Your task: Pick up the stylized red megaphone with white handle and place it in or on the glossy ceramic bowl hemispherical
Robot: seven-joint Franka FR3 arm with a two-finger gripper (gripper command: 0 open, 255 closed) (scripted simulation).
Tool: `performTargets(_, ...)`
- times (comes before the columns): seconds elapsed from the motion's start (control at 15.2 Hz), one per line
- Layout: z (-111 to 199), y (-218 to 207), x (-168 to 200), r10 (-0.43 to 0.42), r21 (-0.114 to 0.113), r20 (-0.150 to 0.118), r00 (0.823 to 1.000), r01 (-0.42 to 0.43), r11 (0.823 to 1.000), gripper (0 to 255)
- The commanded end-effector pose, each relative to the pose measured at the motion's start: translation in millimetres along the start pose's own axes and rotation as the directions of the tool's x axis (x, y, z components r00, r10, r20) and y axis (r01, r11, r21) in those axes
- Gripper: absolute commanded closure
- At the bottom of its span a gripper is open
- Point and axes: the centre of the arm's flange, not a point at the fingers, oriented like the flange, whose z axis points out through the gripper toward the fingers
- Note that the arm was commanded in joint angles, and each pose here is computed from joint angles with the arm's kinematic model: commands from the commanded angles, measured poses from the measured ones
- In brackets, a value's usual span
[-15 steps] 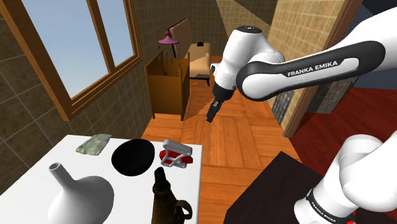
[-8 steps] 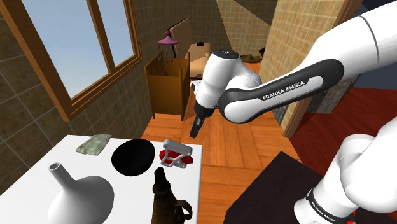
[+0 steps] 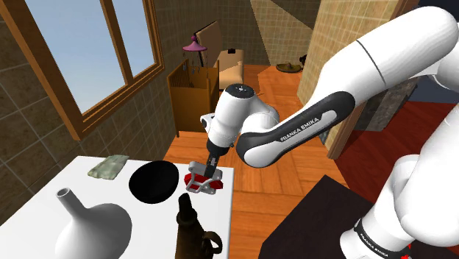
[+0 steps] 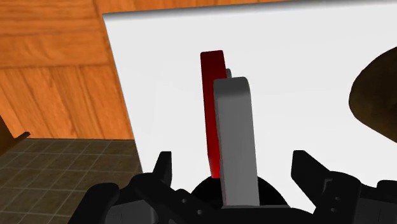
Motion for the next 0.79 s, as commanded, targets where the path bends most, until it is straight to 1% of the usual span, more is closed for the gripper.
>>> performTargets(0.0,11.8,-2.4,1.9,-0.005,0.001,-0.002,1.000,0.005,1.000,0)
performTargets(0.33,36.0,-2.4,2.0,-0.005,0.001,-0.002,1.000,0.005,1.000,0)
performTargets(0.73,36.0,-2.4,2.0,-0.005,0.001,-0.002,1.000,0.005,1.000,0)
